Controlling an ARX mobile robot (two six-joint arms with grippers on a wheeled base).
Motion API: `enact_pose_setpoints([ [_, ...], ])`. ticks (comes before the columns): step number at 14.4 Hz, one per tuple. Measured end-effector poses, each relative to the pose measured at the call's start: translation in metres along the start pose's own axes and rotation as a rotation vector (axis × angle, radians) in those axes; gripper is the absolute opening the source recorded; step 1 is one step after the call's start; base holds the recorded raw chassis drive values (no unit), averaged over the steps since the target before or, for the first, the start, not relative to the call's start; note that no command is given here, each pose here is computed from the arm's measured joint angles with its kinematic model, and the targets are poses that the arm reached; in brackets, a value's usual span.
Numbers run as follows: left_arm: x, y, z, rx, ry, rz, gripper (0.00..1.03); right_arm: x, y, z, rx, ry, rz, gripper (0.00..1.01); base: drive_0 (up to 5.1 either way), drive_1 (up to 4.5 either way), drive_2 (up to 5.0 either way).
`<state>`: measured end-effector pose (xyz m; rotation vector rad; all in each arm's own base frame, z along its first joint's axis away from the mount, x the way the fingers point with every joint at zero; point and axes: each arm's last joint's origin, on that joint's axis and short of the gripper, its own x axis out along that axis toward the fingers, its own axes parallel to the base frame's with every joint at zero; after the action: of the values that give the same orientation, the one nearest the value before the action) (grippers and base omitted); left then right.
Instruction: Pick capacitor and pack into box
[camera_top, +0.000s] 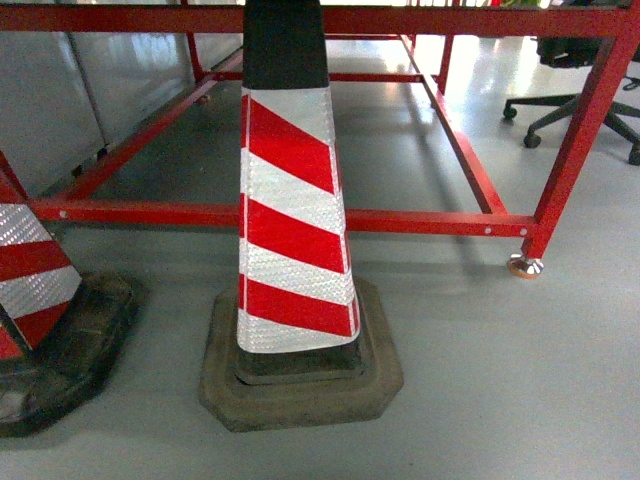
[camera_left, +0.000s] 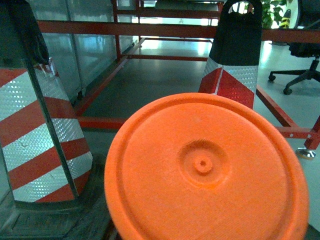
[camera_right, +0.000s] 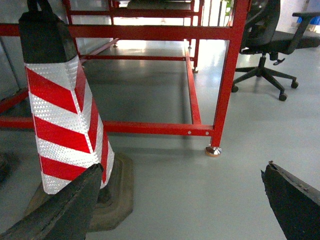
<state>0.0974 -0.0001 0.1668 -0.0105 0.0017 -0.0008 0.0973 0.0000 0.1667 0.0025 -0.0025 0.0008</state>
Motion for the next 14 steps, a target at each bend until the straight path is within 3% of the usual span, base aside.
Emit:
enact_pose_setpoints([
  [14, 0.0000, 0.0000, 0.0001, 0.005, -0.001, 0.001, 0.44, 0.0000, 0.0000, -0.0002, 0.000, 0.002, -0.001, 0.98, 0.0, 0.00, 0.0],
])
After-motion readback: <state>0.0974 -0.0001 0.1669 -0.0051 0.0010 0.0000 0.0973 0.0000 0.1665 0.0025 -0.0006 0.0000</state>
